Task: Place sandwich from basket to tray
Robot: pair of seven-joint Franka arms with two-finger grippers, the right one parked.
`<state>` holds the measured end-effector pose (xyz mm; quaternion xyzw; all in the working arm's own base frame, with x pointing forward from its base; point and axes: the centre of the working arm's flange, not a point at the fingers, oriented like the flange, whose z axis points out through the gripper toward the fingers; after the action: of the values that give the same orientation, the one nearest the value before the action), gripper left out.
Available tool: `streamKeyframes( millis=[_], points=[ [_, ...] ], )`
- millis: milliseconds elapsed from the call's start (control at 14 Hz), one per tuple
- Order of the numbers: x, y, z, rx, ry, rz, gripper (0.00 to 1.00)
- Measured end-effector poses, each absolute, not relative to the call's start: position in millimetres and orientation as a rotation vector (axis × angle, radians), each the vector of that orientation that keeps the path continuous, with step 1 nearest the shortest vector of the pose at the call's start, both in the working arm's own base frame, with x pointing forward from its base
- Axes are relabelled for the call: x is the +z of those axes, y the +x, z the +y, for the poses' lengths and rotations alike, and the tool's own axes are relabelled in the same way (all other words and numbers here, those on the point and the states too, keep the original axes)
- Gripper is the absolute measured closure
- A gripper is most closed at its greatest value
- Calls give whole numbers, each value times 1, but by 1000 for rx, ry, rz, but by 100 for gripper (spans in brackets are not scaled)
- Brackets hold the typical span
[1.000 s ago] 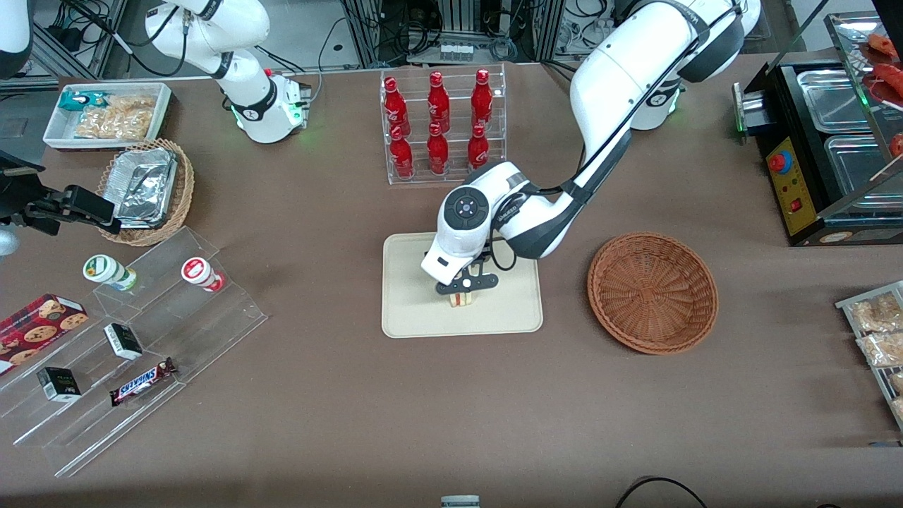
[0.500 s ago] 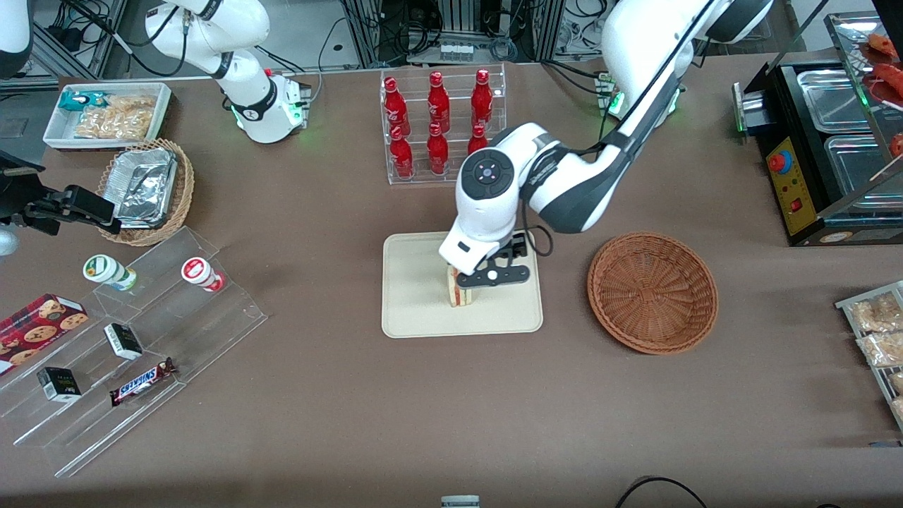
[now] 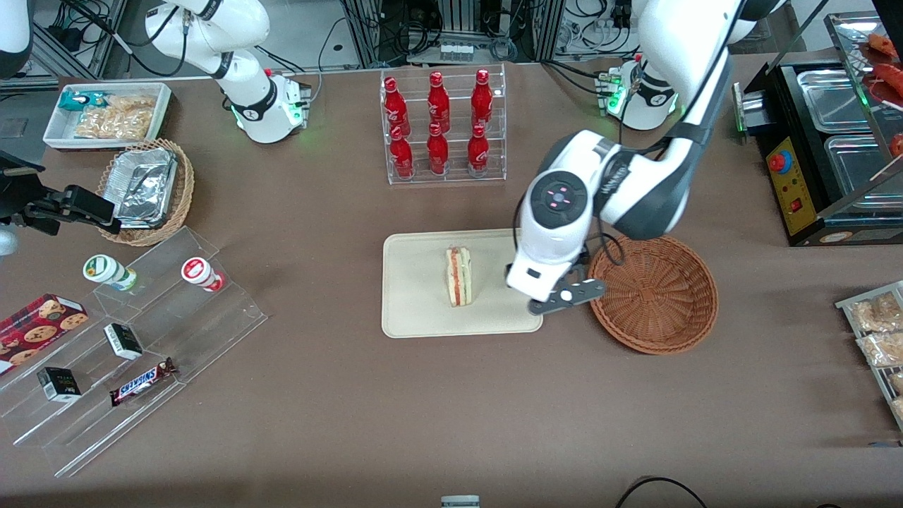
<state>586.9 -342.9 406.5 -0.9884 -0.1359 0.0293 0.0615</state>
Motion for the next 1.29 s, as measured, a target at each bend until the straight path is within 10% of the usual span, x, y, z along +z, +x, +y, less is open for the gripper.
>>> streamKeyframes(
  millis=[857,1286],
  points=[
    [508,565,-165,298,-3030,-168,0],
    [587,541,-75,233,-3084,19,0]
  ],
)
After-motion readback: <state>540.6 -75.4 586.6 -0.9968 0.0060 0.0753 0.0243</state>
